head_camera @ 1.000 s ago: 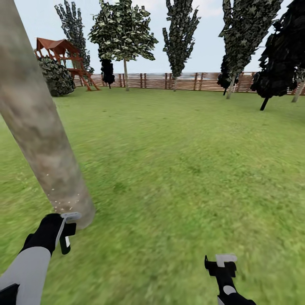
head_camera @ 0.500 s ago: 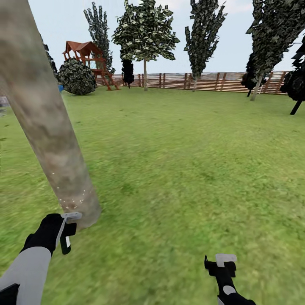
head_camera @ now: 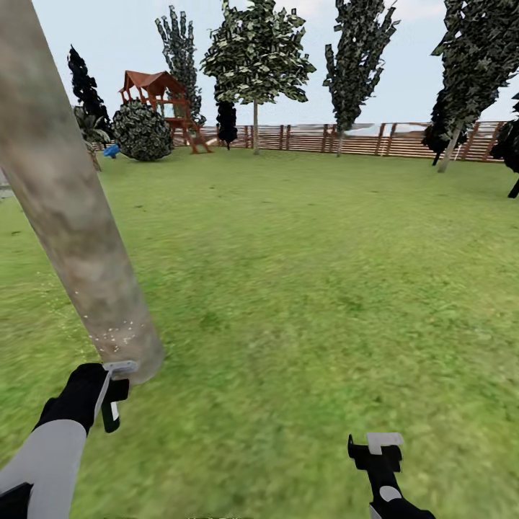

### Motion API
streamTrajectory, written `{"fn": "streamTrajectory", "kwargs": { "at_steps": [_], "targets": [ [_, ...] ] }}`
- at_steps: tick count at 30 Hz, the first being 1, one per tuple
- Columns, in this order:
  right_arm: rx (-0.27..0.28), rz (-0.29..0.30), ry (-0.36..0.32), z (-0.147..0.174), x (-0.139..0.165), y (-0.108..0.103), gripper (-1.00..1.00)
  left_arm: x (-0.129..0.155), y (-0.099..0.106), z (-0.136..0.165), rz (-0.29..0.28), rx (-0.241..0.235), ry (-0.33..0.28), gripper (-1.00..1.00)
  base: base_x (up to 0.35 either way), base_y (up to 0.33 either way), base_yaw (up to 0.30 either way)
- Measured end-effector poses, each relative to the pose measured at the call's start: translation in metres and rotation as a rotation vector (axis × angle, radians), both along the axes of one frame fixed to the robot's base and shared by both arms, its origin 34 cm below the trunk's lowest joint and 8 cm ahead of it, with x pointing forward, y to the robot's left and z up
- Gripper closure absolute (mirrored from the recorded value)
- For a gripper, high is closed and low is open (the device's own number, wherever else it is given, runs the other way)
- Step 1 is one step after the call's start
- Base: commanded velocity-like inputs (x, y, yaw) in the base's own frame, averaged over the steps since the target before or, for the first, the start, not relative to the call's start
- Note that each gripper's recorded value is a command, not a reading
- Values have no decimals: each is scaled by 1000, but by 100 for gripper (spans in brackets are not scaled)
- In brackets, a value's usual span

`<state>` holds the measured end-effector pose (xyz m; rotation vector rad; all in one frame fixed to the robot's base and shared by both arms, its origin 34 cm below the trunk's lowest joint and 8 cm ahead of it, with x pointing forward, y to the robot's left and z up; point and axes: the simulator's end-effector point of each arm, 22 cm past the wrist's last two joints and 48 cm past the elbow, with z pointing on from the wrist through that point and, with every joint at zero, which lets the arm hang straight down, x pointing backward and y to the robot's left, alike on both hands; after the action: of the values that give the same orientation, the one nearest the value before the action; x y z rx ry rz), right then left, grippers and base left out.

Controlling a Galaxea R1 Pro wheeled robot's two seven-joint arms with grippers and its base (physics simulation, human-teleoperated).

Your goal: In the garden, pick up the pesticide atomizer on the floor and spray pesticide onto both trees until each tree trunk is fully covered.

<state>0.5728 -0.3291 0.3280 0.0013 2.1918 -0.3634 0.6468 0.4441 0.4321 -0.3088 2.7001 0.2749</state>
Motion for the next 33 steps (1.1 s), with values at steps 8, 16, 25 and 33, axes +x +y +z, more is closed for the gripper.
{"fn": "streamTrajectory", "kwargs": {
  "at_steps": [8,16,25,33],
  "targets": [
    [-2,-2,0,0,0,-2,-100,12,-14,6,-17,-28,-19,100,0,-4,277],
    [-5,-4,0,1,0,-5,-100,114,-94,99,-93,-103,-195,100,0,0,110],
    [-8,-5,0,1,0,-6,-100,105,-14,112,-30,-17,-192,100,0,0,2],
    [-8,-5,-1,1,0,-6,-100,107,-34,121,-28,-52,-142,100,0,0,244]
  ]
}}
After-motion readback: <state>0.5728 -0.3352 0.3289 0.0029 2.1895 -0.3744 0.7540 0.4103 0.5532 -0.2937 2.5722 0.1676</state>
